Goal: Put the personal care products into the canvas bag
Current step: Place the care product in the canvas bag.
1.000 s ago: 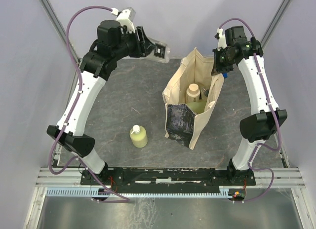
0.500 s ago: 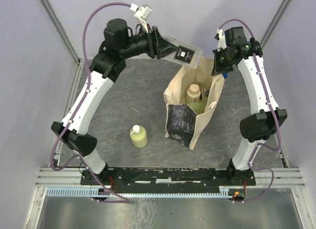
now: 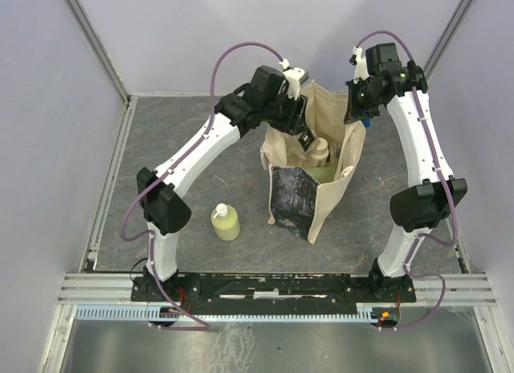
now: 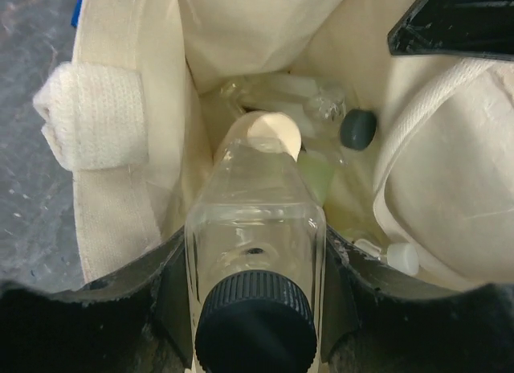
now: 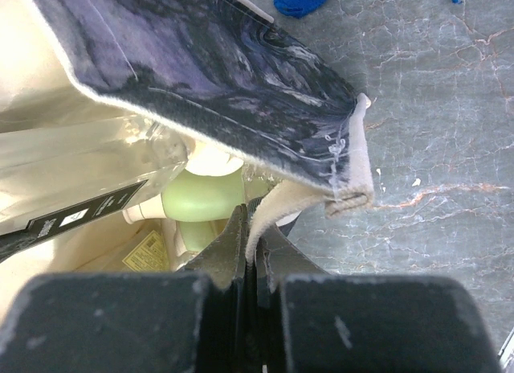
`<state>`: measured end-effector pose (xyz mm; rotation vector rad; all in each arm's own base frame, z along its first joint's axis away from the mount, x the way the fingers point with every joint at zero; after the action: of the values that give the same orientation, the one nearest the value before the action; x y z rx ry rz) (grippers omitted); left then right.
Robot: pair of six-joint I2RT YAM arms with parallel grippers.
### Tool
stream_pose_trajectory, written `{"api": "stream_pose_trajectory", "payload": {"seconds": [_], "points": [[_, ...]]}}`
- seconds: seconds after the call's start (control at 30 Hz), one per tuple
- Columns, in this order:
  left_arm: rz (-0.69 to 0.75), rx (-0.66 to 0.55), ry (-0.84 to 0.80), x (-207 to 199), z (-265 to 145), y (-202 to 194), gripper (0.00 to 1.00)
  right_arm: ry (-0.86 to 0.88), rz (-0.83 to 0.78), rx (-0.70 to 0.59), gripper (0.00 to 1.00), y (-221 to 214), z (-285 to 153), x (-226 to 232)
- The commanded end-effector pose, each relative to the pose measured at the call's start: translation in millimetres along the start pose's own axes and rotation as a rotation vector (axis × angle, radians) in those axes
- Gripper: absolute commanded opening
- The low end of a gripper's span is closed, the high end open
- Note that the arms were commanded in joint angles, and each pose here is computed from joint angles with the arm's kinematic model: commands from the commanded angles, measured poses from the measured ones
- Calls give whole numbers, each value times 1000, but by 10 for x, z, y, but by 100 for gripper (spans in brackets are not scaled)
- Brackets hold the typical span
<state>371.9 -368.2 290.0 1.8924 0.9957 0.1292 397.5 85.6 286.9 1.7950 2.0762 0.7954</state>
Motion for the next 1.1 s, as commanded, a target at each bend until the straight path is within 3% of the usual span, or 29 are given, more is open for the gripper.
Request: {"api": "stream_pose_trajectory", "payload": {"seconds": [0.0,0.17,0.6,1.07], "points": [[167,-236,122,-168,-348,739,3,32,-26,-147,0,269,-319,126],[230,-153,325,-77,-249,615,3,-18,-37,-140,1,231,-369,55],[307,-113,517,-39,-241,448,3,-85,-51,-117,1,162,-429,-52],[232,-36,352,-56,132,182,3,-94,-42,-86,1,49,-383,-73]]}}
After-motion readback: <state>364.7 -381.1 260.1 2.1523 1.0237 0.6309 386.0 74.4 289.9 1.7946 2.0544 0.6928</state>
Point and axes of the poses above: each gripper's point midway between its finger pads, its own z axis out along the fingers, its own x axis along the line the jaws close on, y = z × x, the point moved 2 cm from there along -z, back along the fingers, and after that the axes turned 3 degrees about -z, right-handed, at the moved point
